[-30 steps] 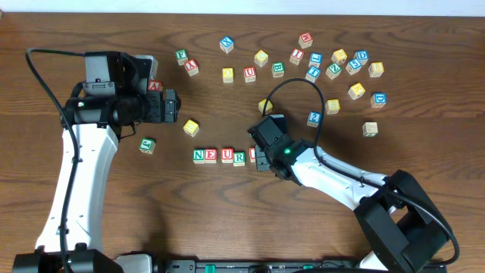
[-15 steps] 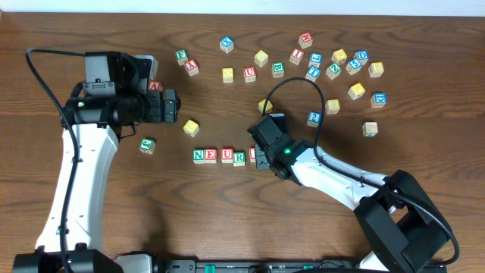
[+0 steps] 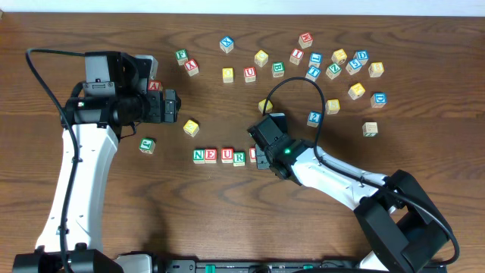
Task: Spell out NEURIPS
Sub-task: 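Lower the blue P block to the right of the red I block, then open the right gripper and lift away from the P block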
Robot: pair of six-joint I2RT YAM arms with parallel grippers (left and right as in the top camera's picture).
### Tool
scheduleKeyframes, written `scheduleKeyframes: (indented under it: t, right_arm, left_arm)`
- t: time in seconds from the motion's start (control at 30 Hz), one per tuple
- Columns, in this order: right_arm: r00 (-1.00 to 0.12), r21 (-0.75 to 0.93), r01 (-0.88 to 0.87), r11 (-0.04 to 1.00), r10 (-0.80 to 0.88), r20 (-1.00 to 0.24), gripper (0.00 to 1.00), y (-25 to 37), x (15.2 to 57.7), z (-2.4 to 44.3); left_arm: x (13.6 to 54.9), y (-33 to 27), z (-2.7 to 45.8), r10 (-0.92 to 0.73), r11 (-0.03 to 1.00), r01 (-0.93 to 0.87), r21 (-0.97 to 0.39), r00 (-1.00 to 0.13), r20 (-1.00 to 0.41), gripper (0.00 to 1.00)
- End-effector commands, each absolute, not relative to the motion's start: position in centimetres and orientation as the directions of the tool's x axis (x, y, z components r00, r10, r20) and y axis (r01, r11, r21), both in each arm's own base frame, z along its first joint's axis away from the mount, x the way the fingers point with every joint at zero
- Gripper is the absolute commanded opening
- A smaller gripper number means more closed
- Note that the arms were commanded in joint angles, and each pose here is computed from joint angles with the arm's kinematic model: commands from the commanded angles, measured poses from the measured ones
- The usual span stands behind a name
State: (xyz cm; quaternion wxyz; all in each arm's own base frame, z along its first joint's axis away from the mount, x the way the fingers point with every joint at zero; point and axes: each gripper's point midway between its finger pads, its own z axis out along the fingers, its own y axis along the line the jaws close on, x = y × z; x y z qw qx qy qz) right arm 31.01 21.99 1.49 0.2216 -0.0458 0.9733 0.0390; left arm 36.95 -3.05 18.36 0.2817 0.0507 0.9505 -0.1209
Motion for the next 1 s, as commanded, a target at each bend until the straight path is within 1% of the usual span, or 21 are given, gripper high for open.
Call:
scheduleKeyframes:
  t: [0.0,0.33,0.73,0.97]
  right_arm:
    - [-0.895,0.032,-0.108,0.994,-0.083,-0.439,0.33,21.8,31.1,1.3]
    - [-0.895,0.034,-0.109,0.993,-0.083,-0.437,0.31,22.3,31.6,2.5]
    - [-0.890,0.036,-0.116,0.993,-0.087,-0.447,0.32,22.8,32.3,3.8]
    - [-0.857,0.011,-0.118,0.993,-0.096,-0.506,0.32,23.4,34.3,6.6]
  left_arm:
    - [37.4,-3.2,19.2,0.046,0.962,0.191,-0.197,-0.820,-0.570,0.98]
    - [37.4,-3.2,19.2,0.046,0.962,0.191,-0.197,-0.820,-0.570,0.98]
    - [37.4,-3.2,19.2,0.046,0.962,0.191,-0.197,-0.820,-0.570,0.98]
    - [37.4,-3.2,19.2,0.046,0.962,0.191,-0.197,-0.820,-0.570,0.98]
